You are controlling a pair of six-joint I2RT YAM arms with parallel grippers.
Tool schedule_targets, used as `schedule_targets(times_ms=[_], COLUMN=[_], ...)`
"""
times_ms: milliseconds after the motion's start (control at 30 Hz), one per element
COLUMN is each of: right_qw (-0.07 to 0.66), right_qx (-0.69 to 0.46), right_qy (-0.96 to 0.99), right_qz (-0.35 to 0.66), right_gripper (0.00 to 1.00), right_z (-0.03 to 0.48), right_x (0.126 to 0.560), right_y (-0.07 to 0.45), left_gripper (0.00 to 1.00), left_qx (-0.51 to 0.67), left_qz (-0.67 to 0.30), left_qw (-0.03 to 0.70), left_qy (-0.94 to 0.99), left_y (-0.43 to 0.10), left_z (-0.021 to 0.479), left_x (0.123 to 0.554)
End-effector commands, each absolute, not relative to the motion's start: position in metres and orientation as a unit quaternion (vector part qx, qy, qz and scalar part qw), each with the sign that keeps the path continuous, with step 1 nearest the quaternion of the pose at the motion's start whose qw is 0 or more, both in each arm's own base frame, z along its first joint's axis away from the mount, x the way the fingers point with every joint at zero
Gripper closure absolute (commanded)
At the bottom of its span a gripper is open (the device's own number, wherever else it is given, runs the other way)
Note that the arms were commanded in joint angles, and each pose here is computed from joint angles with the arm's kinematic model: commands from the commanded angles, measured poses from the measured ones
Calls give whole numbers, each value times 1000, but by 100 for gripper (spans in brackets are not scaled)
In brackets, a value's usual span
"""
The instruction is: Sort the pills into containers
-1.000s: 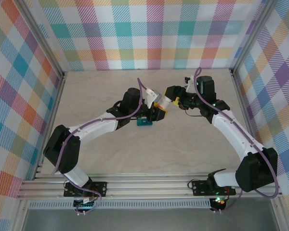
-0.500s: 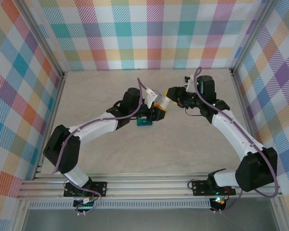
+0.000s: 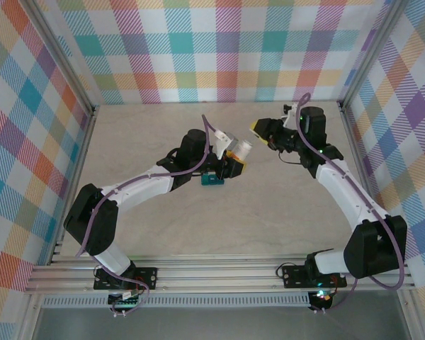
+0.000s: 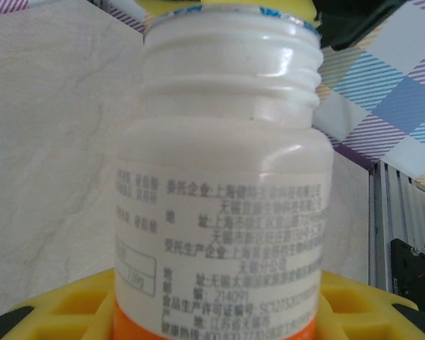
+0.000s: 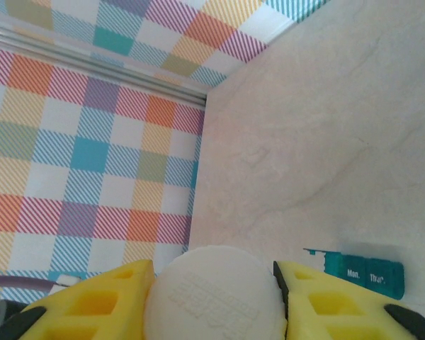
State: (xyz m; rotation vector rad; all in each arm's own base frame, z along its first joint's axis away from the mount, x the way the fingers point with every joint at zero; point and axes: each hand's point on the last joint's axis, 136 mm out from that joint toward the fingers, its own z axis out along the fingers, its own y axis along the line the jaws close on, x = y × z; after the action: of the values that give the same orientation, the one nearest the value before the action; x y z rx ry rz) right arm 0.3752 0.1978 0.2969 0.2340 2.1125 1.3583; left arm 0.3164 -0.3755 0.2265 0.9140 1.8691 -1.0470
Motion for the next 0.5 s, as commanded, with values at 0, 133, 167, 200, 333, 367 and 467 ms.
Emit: schedule_targets(times_ms=[0,133,167,200,333,367,467], right_qw=[314,340,345,350,359,359,360], right_qx=[83,83,83,84,85,85,81], right_qy=[793,835,844,854,878,881,894], right_qz=[516,425,403,375,304,296,255], right_gripper=[62,61,61,61,62,62,63], right_z=[295,251,239,224,175,167,141], right_x=[376,375,375,374,370,369,368], right_y=[197,175,169,161,142,140,137], left_gripper=[100,100,100,100,100,100,100], left_qx=[373,366,364,358,339,336,323], left_qz=[-423,-419,-417,-414,-404,-401,-393], left_qw=[411,416,417,420,428,429,430], left_qy=[716,719,721,723,734,736,745], left_y=[-381,-376,-374,-371,-362,-361,-355], left_z=[245,245,245,244,239,239,234], left_x=[309,307,307,307,308,308,308])
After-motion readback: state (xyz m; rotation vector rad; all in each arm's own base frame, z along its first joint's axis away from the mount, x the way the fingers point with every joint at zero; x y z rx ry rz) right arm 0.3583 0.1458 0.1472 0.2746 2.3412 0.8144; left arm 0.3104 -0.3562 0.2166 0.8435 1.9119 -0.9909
